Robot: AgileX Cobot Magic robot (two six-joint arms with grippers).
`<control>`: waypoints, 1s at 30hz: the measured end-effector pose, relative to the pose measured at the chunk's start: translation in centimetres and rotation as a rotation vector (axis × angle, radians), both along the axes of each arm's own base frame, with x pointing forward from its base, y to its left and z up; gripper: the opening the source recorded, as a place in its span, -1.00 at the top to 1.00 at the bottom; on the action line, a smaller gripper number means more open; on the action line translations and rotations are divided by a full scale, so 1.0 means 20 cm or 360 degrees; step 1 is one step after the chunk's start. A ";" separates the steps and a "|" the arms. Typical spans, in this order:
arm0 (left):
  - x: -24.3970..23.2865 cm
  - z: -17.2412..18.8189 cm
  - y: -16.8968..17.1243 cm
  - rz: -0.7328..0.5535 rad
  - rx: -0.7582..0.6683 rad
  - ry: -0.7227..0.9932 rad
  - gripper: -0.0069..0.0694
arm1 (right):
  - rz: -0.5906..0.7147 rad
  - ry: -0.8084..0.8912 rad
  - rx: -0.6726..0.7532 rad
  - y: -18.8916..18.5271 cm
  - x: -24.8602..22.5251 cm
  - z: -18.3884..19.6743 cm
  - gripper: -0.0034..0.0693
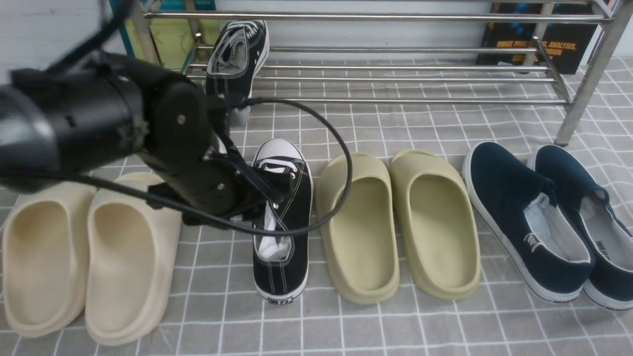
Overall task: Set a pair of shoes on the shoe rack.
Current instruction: Use the left arm to grab the shoe closest to it, then use the left arm to put a shoe into the shoe rack
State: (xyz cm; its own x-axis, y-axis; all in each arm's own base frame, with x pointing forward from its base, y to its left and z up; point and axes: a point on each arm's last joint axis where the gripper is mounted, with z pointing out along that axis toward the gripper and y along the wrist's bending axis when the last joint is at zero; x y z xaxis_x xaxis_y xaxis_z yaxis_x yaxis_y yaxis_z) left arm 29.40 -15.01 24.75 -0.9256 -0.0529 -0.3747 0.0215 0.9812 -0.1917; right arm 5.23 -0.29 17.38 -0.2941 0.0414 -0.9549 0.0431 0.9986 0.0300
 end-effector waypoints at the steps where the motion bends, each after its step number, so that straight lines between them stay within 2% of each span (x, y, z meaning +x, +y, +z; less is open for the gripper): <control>1: 0.02 -0.06 -0.01 0.0000 0.0023 0.0045 -0.20 | 0.0000 0.0000 0.0000 0.00 0.00 0.00 0.24; 4: 0.05 -0.19 -0.03 0.0000 0.0078 0.0152 -0.16 | 0.0000 0.0000 0.0000 0.00 0.00 0.00 0.24; 8: 0.08 -0.30 -0.04 0.0002 0.0115 0.0236 0.04 | 0.0000 0.0000 0.0000 0.00 0.00 0.00 0.24; 9: 0.08 -0.31 -0.05 0.0008 0.0106 0.0241 0.18 | 0.0000 0.0000 0.0000 0.00 0.00 0.00 0.24; 10: 0.08 -0.31 -0.05 0.0008 0.0105 0.0238 0.22 | 0.0000 0.0000 0.0000 0.00 0.00 0.00 0.24; 11: 0.09 -0.30 -0.05 0.0008 0.0104 0.0236 0.38 | 0.0000 0.0000 0.0000 0.00 0.00 0.00 0.24; 12: 0.09 -0.30 -0.05 0.0008 0.0103 0.0233 0.40 | 0.0000 0.0000 0.0000 0.00 0.00 0.00 0.24; 13: 0.09 -0.29 -0.05 0.0012 0.0098 0.0242 0.61 | 0.0000 0.0000 0.0000 0.00 0.00 0.00 0.24; 16: 0.10 -0.23 -0.05 -0.0002 0.0111 0.0229 0.86 | 0.0000 0.0000 0.0000 0.00 0.00 0.00 0.24; 21: 0.11 -0.04 -0.06 -0.0024 0.0084 0.0153 0.85 | 0.0000 0.0000 0.0000 0.00 0.00 0.00 0.24; 25: 0.16 0.16 -0.08 -0.0035 -0.0003 -0.0037 0.85 | 0.0000 0.0000 0.0000 0.00 0.00 0.00 0.24; 30: 0.27 0.24 -0.13 -0.0041 -0.0050 -0.0150 0.85 | 0.0000 0.0000 0.0000 0.00 0.00 0.00 0.24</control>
